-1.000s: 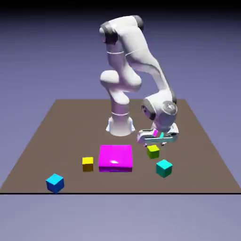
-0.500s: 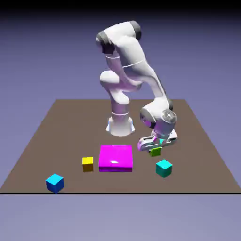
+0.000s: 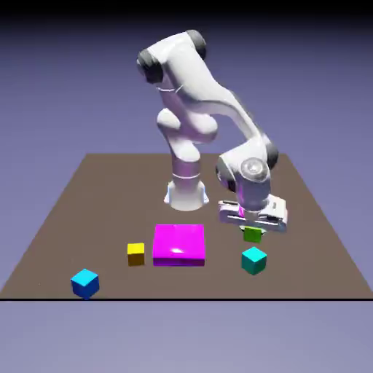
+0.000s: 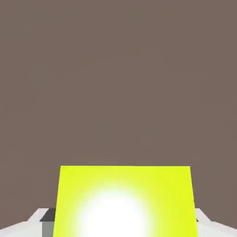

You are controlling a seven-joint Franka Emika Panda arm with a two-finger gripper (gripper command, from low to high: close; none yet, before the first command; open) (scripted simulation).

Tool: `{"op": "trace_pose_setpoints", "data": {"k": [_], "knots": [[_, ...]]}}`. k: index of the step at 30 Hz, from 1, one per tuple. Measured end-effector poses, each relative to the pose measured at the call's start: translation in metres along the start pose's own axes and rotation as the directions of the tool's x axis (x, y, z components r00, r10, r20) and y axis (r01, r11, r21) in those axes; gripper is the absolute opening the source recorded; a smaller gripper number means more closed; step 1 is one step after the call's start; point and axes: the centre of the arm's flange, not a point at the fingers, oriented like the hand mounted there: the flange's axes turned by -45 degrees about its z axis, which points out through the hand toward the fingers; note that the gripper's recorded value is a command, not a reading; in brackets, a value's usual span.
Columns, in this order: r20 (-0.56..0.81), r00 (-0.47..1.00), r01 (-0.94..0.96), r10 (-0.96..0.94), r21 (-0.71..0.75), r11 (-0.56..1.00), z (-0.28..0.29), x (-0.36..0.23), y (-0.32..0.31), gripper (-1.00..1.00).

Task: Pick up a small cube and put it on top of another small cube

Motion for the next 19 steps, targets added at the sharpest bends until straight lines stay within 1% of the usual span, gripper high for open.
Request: {"op": "trace_pose_setpoints", "data": {"k": [2,11,19], "knots": [[-0.001,1.0,-0.008,0.008,-0.003,1.0,-0.001,-0.001,0.0,-1.0],[-0.055,0.998,-0.009,0.01,0.032,0.999,0.045,-0.004,0.002,-1.0],[-0.056,0.998,-0.013,0.015,0.037,0.999,0.066,-0.007,0.0,-1.0]]}}
